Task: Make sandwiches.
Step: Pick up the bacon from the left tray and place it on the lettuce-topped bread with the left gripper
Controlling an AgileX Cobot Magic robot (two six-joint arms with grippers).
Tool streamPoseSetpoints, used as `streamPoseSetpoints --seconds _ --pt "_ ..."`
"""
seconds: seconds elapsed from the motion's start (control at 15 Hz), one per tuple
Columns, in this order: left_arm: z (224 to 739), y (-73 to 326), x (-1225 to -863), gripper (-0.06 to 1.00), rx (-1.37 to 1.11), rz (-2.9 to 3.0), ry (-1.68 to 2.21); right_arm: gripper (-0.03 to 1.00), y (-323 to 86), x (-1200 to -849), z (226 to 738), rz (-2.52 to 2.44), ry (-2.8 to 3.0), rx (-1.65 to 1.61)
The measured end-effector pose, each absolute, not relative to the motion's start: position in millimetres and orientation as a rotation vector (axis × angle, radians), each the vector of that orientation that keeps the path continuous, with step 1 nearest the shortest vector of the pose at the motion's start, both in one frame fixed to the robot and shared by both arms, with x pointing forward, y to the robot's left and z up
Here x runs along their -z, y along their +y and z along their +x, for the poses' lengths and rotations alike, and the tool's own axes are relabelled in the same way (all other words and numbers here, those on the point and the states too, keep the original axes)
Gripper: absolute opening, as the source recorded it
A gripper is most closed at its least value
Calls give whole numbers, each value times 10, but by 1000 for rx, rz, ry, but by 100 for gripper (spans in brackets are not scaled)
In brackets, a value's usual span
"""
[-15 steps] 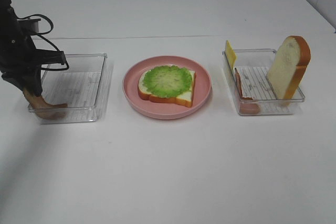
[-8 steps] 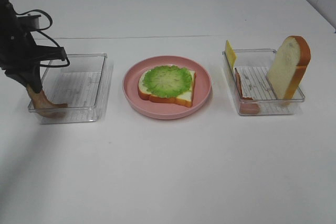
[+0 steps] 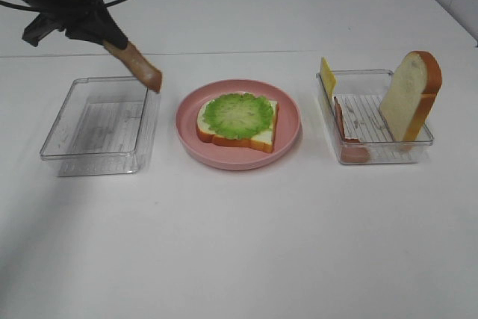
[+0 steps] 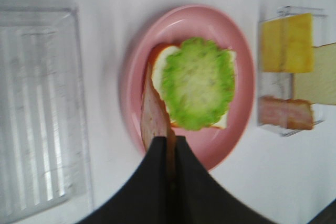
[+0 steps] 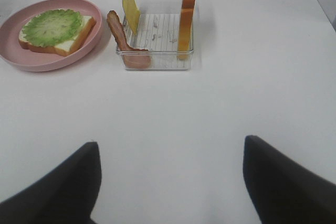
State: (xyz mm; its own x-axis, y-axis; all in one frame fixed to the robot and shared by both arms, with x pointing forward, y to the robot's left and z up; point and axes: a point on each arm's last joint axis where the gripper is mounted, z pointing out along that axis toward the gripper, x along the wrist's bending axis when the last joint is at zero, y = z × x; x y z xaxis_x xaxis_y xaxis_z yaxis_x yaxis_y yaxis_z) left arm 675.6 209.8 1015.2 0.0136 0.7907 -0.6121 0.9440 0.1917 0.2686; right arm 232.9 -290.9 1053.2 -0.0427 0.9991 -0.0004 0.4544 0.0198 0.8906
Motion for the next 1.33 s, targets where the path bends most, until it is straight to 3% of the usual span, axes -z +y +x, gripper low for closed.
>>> streamPoseSetpoints --seconds 0.87,1.33 --pt "6925 582 -9320 0 689 1465 1521 72 -2909 -10532 2329 1520 1587 -971" --pt "6991 676 -9038 0 598 1622 1555 72 -2909 -10532 2329 1520 1587 -971"
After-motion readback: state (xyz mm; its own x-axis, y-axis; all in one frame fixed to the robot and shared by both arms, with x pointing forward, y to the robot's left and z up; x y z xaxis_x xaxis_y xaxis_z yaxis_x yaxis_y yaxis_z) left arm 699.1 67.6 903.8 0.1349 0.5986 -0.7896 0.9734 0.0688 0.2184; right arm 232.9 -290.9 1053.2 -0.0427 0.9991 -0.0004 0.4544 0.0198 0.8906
